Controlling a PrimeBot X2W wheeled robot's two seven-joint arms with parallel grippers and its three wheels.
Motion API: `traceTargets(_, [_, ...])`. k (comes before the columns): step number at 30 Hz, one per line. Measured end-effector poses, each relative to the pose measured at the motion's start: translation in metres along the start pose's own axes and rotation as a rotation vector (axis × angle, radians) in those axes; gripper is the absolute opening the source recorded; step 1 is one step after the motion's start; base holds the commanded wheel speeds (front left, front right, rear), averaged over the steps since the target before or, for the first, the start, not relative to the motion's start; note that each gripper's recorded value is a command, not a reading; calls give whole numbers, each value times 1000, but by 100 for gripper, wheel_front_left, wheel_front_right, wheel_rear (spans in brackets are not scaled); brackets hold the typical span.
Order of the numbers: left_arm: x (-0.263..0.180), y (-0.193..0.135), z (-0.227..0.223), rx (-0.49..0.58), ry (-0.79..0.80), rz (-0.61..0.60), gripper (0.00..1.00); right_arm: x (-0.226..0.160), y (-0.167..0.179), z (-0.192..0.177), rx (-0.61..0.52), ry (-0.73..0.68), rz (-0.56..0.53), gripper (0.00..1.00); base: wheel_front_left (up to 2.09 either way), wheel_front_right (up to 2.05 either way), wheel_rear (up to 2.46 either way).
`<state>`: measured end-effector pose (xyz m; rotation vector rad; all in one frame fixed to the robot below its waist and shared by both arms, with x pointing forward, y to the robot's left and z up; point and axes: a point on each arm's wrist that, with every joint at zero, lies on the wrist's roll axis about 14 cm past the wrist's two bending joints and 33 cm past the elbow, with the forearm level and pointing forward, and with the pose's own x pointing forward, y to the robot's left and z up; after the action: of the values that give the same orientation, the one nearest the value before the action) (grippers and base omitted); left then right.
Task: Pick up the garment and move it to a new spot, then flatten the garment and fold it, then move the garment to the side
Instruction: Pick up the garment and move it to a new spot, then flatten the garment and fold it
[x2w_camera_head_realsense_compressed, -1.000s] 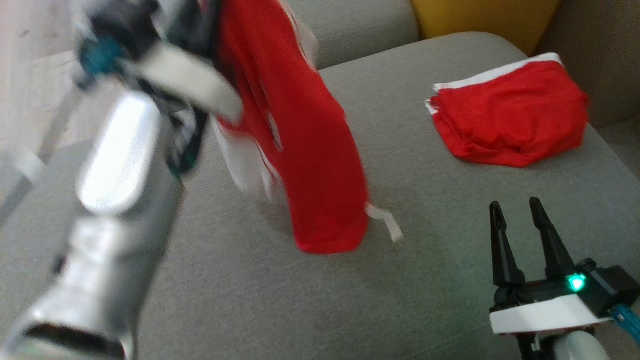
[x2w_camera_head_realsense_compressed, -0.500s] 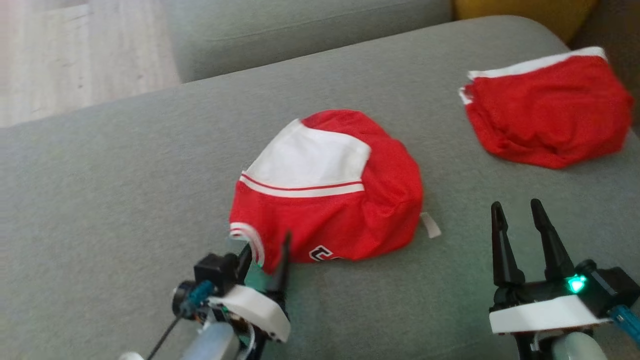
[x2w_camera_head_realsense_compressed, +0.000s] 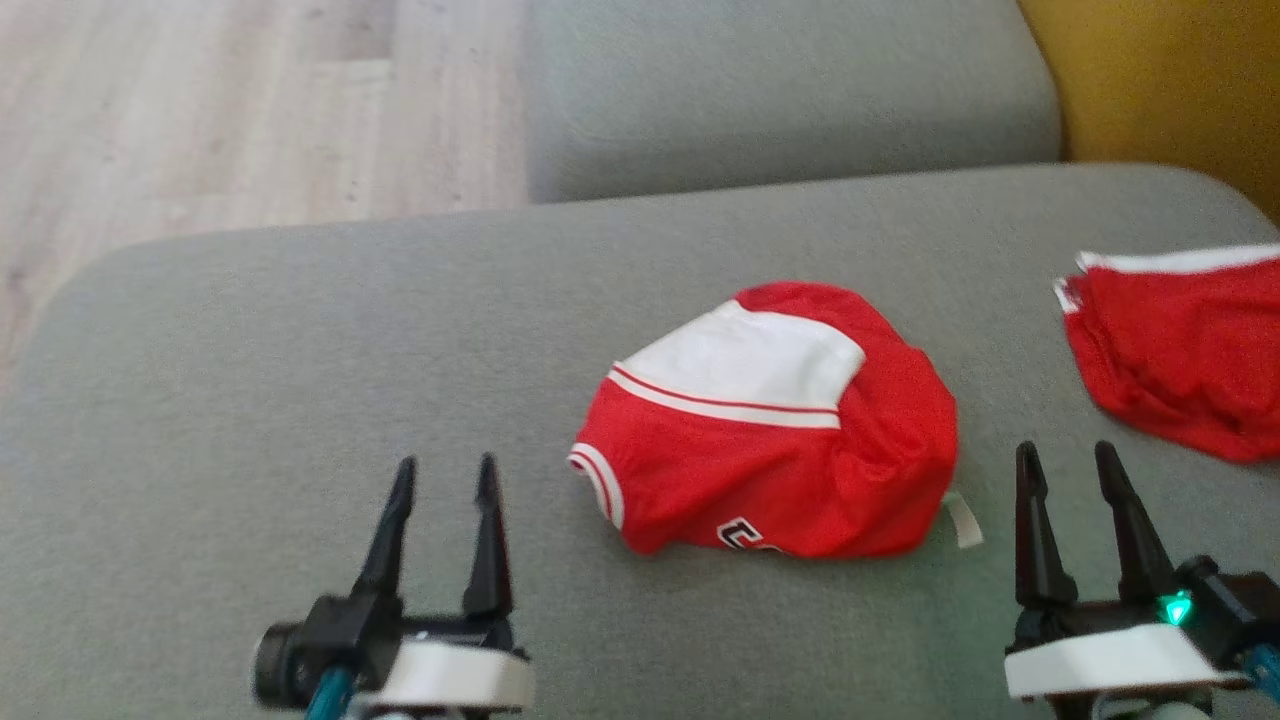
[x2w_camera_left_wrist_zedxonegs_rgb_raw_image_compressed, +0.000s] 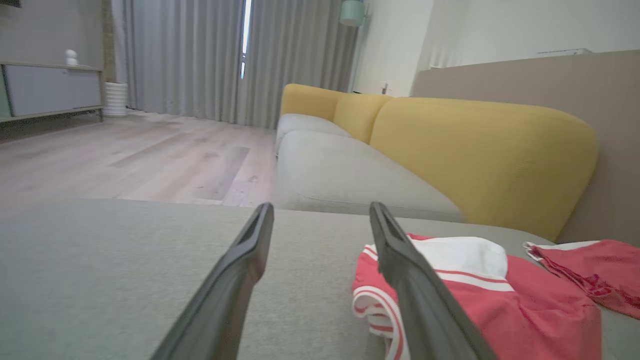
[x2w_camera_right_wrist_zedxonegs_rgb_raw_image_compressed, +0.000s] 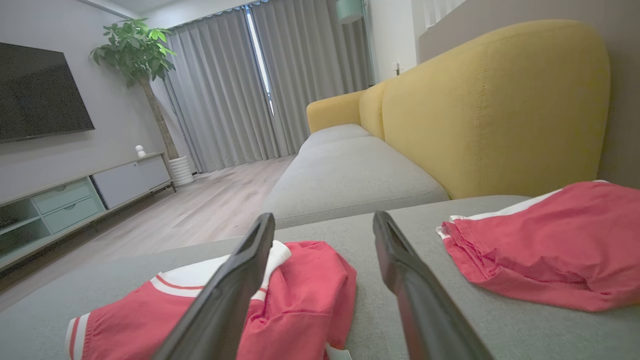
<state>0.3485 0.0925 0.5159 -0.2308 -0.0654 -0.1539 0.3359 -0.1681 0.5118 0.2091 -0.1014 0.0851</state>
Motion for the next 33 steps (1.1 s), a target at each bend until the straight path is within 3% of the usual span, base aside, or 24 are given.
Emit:
traceTargets(5, [-34,22,20,73,-70,82,100,-8,15,-8,-52,31,56,100,0,0,0])
traceTargets(12, [-64,31,6,104,-31,124,100,-26,23,-26,-64,90,83,100,0,0,0])
traceTargets(33, [-67,32,7,136,-34,105,100,-30,26,-26,-59,87,86,100,0,0,0])
